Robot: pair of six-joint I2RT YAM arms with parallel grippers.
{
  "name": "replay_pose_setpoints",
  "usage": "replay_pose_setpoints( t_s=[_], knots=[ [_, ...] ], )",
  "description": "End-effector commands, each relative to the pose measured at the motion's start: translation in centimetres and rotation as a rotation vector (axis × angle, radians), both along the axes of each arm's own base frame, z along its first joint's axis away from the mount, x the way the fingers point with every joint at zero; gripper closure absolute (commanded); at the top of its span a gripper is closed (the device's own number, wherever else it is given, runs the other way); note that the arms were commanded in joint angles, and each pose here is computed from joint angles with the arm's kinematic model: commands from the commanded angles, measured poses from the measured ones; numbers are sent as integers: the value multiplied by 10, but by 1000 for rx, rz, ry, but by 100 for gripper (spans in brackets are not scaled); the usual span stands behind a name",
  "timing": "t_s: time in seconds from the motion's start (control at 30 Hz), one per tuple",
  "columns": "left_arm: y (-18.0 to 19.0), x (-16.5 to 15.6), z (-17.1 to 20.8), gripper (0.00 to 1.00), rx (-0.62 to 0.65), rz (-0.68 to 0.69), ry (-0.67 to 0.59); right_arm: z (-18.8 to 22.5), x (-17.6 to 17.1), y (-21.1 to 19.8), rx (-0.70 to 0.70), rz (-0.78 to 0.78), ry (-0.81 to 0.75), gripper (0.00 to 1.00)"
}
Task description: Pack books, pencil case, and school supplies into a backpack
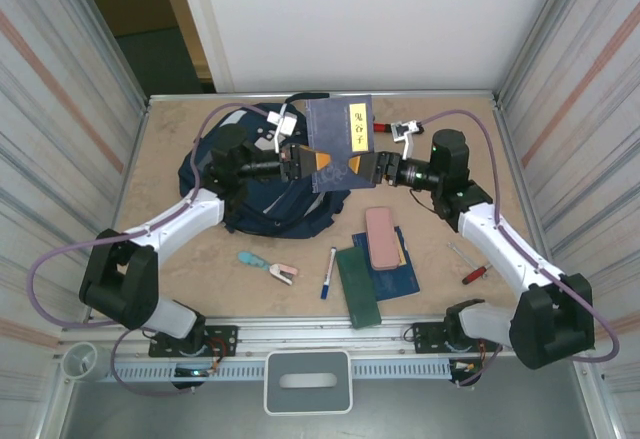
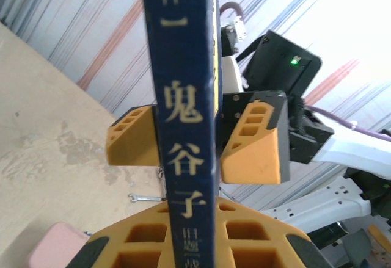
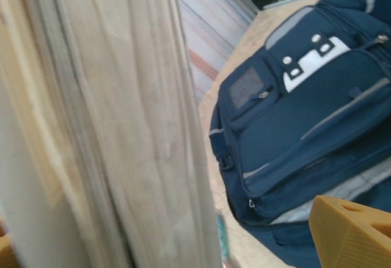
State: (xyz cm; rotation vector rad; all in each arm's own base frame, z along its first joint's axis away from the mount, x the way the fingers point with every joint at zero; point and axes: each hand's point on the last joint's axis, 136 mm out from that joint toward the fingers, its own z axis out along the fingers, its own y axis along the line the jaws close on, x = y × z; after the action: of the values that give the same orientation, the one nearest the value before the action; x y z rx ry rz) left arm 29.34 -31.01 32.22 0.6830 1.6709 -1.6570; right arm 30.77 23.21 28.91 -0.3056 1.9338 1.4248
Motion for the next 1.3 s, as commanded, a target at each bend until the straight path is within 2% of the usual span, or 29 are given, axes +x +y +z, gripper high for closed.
replay_pose_setpoints(
  t_s=[0.0, 0.1, 0.13, 0.2, 0.27, 0.4, 0.47, 0.53, 0.6, 0.7, 0.8, 0.9, 1.03, 1.1, 1.2, 1.27],
  knots=[
    [1, -13, 26, 100, -76, -44, -60, 35, -9, 13, 138, 101, -79, 19],
    [2, 4, 9, 99, -22, 15, 5, 45, -8, 10, 179, 85, -88, 57],
    [3, 11, -1, 95, 20, 49, 36, 46, -5, 8, 181, 64, -84, 69],
    [5, 25, -26, 80, 132, 132, 68, 42, 2, 1, 168, 14, -51, 88],
    [15, 38, -53, 58, 274, 234, 69, 34, 12, -12, 130, -61, 2, 100],
    [50, 62, -111, 34, 625, 452, 13, 7, 29, -55, 23, -241, 113, 100],
    [68, 73, -140, 27, 841, 529, -34, -8, 33, -77, -48, -326, 165, 100],
    [79, 78, -165, 24, 1049, 535, -64, -21, 35, -94, -105, -378, 207, 100],
    [83, 83, -186, 22, 1204, 517, -82, -29, 34, -102, -122, -396, 228, 100],
    [83, 90, -208, 21, 1343, 495, -98, -40, 33, -105, -126, -401, 250, 100],
    [78, 96, -224, 23, 1387, 480, -90, -47, 33, -105, -131, -393, 266, 100],
    [75, 98, -238, 30, 1414, 467, -73, -51, 32, -104, -131, -384, 275, 100],
    [72, 99, -244, 56, 1418, 454, -59, -54, 30, -103, -140, -372, 277, 100],
    [69, 97, -233, 74, 1380, 458, -71, -56, 28, -104, -161, -367, 273, 100],
    [63, 95, -198, 92, 1255, 481, -121, -64, 22, -103, -194, -348, 293, 100],
    [63, 94, -170, 98, 1127, 500, -137, -71, 19, -96, -179, -311, 336, 100]
  ],
)
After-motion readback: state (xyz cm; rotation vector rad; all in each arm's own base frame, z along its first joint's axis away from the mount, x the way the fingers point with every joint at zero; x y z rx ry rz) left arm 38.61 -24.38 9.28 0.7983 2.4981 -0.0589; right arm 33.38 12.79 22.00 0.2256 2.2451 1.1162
